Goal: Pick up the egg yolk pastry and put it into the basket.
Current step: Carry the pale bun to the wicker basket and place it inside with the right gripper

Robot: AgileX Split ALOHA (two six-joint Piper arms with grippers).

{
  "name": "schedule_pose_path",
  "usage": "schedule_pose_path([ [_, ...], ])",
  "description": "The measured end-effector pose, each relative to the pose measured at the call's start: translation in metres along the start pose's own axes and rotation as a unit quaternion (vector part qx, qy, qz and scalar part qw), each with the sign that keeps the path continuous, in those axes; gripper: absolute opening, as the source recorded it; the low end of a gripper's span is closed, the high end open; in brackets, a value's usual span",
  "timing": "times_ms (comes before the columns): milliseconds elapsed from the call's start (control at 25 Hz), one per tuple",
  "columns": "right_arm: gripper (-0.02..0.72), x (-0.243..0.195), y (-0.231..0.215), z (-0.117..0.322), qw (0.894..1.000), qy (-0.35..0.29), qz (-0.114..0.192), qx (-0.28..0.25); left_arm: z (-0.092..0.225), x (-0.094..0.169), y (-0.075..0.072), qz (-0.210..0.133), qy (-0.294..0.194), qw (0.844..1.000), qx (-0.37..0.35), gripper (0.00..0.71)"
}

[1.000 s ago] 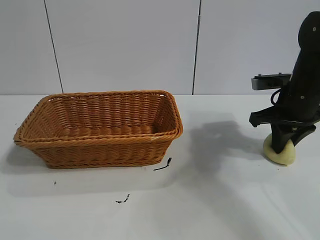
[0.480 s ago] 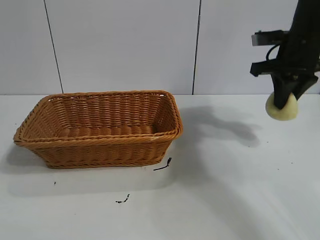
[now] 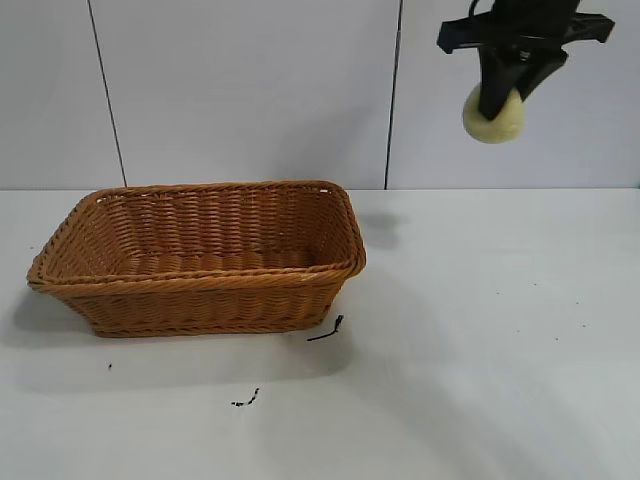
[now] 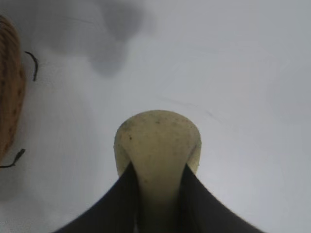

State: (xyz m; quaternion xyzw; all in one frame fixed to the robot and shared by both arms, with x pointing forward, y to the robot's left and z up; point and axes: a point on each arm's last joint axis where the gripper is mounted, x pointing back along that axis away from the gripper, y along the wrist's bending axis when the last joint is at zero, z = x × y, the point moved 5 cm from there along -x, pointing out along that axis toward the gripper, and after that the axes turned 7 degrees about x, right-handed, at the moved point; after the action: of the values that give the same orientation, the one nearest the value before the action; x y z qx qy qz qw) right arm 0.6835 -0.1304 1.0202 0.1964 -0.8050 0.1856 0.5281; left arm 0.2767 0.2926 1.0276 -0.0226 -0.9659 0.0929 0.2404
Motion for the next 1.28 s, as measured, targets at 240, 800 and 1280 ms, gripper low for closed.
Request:
schedule_pose_path([
  [240, 0.117, 0.000, 0.077, -0.024, 0.995, -0.056, -0.025, 0.074, 0.000, 0.000, 0.000, 0.000, 0.000, 1.000, 0.000, 0.695],
  [800, 0.117, -0.134, 0.139, -0.008, 0.993, -0.001, -0.052, 0.105, 0.000, 0.000, 0.000, 0.000, 0.000, 1.000, 0.000, 0.695],
  [1280, 0.511, -0.128, 0.138, -0.012, 0.993, -0.011, -0.051, 0.106, 0.000, 0.000, 0.000, 0.000, 0.000, 1.000, 0.000, 0.695],
])
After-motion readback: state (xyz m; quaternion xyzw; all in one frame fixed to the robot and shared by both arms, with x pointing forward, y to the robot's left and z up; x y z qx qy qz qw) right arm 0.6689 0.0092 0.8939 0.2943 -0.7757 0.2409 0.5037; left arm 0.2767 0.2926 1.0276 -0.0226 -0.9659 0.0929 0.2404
